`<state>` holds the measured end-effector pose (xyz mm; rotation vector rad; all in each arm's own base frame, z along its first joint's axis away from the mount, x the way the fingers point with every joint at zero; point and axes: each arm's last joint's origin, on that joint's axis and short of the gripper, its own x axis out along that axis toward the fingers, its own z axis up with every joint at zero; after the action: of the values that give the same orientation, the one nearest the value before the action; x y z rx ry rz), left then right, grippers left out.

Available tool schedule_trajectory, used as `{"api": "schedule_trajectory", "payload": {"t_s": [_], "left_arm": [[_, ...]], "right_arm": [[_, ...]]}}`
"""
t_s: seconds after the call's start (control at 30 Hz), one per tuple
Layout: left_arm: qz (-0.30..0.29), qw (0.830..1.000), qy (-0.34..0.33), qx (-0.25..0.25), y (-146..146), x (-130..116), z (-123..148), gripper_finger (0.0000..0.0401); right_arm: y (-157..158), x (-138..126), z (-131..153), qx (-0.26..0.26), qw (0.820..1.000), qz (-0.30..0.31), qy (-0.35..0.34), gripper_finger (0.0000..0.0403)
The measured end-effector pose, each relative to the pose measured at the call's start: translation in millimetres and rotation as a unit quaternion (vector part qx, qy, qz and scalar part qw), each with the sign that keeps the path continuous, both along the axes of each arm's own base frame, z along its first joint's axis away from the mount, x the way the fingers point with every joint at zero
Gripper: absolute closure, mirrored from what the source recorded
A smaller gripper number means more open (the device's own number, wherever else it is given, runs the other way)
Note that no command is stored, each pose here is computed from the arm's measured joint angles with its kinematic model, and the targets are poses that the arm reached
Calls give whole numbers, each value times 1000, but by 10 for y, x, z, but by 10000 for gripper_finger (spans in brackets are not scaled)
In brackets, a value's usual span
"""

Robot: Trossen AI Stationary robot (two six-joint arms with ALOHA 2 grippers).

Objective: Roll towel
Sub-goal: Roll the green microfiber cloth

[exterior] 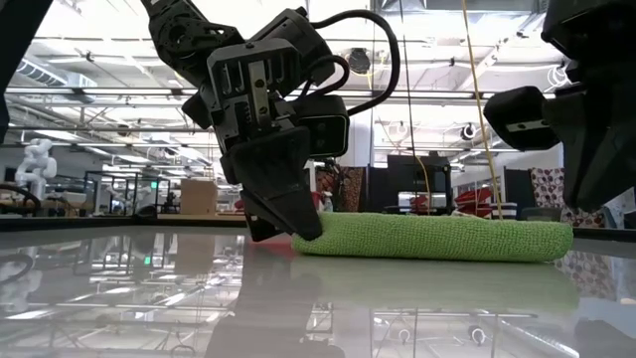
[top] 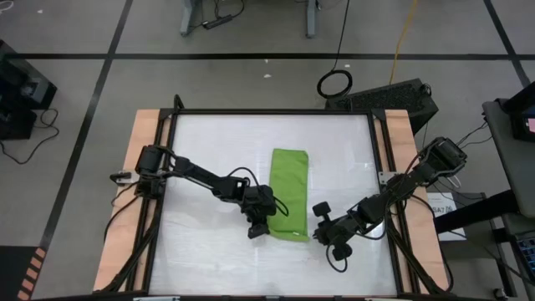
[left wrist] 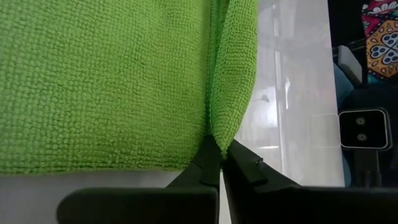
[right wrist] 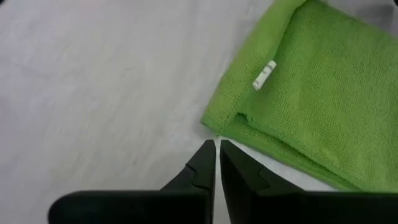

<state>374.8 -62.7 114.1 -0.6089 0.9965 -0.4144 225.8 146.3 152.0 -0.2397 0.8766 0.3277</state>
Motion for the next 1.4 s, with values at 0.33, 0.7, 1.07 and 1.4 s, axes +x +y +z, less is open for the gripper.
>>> {"api": "schedule_trajectory", "payload": {"t_s": [0.33,0.7,1.07,1.4], "left_arm": [[4,1000,7,-6,-1,-2,-1,393],[8,1000,12,-8,0,-5,-3,393],[14,1000,13,-12,6,1,2,393],[14,1000,13,-13,6,2,2,393]], "right_arm": [[85,127,146,120,988,-65,-69,387],[137,129,178,170,981,-59,-64,387],[279,-46,23,-49,994,24,-100,265],[486,-123,-335,-235,960,67,-134,223]]}}
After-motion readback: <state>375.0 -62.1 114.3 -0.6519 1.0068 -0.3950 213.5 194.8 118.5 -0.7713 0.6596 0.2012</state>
